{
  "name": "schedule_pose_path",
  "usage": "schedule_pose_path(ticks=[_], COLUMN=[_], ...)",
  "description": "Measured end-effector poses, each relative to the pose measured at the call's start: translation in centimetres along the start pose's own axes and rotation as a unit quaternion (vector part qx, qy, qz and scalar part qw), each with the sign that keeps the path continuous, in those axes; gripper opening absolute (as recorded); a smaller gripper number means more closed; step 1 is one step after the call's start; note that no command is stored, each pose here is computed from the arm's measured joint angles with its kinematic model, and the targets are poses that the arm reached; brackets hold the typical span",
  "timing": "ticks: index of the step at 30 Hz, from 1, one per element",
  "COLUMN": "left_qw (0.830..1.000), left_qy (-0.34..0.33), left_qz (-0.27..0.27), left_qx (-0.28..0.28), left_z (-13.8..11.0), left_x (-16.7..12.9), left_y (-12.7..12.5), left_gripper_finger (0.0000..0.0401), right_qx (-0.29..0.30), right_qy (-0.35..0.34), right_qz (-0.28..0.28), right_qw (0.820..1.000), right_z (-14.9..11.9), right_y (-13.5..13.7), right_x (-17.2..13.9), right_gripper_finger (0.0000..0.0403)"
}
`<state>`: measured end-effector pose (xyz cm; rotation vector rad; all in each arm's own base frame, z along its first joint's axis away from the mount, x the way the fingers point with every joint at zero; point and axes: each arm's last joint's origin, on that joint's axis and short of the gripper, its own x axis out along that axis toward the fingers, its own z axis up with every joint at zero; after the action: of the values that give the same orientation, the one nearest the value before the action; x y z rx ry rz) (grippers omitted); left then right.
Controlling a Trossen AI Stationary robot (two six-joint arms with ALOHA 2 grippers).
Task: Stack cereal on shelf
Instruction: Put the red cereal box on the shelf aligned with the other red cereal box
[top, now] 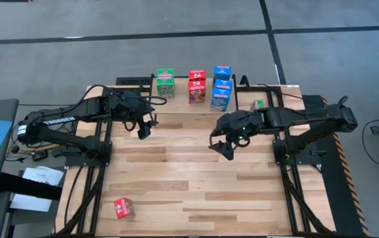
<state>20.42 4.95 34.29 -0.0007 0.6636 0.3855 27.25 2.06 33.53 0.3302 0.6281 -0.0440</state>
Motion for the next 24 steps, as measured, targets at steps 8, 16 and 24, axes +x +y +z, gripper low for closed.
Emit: schedule_pose_path(ticks=[8, 16, 24], left_qw=[1.000, 0.999, 0.982], left_qy=[0.000, 0.001, 0.017], left_qz=[0.000, -0.038, -0.163], left_qx=[0.000, -0.036, -0.092], left_z=[0.0, 0.0, 0.0], left_x=[0.0, 0.0, -0.5], left_y=[0.0, -0.4, -2.5], left_gripper_finger=[0.0275, 0.0275, 0.0275], right_qx=[-0.001, 0.007, 0.000], right_qy=[-0.046, -0.057, -0.051], right_qz=[0.044, 0.071, 0.086], right_qw=[0.998, 0.996, 0.995], right_z=[0.5, 0.3, -0.1], right_y=[1.9, 3.2, 4.1], right_x=[-0.1, -0.3, -0.4], right_gripper_finger=[0.0294, 0.0294, 0.0294])
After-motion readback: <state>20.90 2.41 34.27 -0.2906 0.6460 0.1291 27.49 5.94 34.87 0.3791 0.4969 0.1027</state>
